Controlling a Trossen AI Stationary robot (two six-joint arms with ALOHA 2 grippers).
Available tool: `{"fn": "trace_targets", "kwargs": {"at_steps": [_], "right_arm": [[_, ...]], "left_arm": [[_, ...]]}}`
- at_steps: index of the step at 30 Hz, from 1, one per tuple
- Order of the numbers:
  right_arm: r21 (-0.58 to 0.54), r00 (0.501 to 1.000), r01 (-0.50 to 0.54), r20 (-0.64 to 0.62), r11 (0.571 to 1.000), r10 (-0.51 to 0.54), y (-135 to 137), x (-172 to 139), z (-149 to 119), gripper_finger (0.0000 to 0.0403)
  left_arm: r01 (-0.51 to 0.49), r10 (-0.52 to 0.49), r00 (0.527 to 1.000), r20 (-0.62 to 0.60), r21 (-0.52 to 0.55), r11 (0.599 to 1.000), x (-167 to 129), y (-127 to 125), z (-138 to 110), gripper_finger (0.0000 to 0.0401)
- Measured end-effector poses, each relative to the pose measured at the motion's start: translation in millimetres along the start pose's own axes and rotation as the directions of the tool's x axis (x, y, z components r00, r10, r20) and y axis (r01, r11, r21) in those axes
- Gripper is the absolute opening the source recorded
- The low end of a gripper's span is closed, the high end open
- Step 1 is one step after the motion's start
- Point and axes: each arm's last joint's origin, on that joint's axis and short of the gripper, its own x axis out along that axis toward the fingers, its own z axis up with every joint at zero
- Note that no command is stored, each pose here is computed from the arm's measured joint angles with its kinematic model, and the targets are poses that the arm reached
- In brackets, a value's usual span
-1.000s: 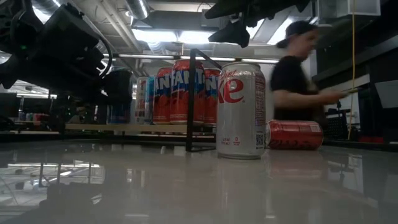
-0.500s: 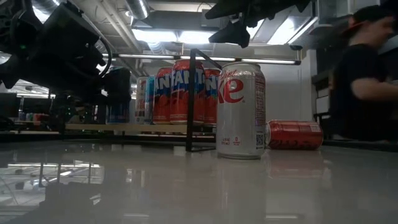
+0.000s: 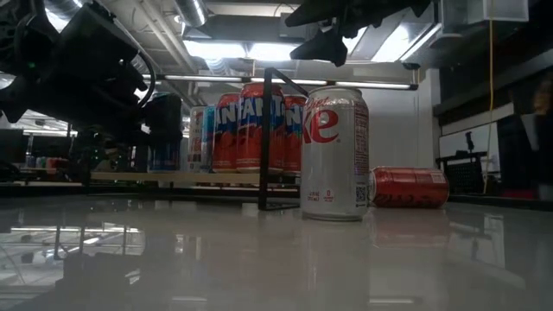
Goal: Pick and place cans onto a shelf
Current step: Put the blue and white soda can on the shelf aligned with the other blue and white soda cans
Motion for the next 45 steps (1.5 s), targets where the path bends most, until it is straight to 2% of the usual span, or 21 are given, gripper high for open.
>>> {"fn": "trace_targets", "kwargs": {"at_steps": [34,37,45], "right_arm": [[0.002,1.000,0.002,-0.012,1.000,-0.002,-0.2,0.1,-1.2,0.0331],[0.002,1.000,0.002,-0.012,1.000,-0.002,-0.2,0.1,-1.2,0.0331],[0.002,1.000,0.002,-0.012,1.000,-0.002,-0.2,0.1,-1.2,0.0331]], "left_arm": [[0.024,-0.024,0.999,-0.029,-0.004,1.000,0.0,-1.2,-0.4,0.0252],[0.034,-0.035,0.998,-0.042,-0.008,0.999,0.0,-1.6,-0.7,0.0265],[0.047,-0.047,0.997,-0.063,-0.012,0.999,0.6,-1.8,-1.4,0.0330]]}}
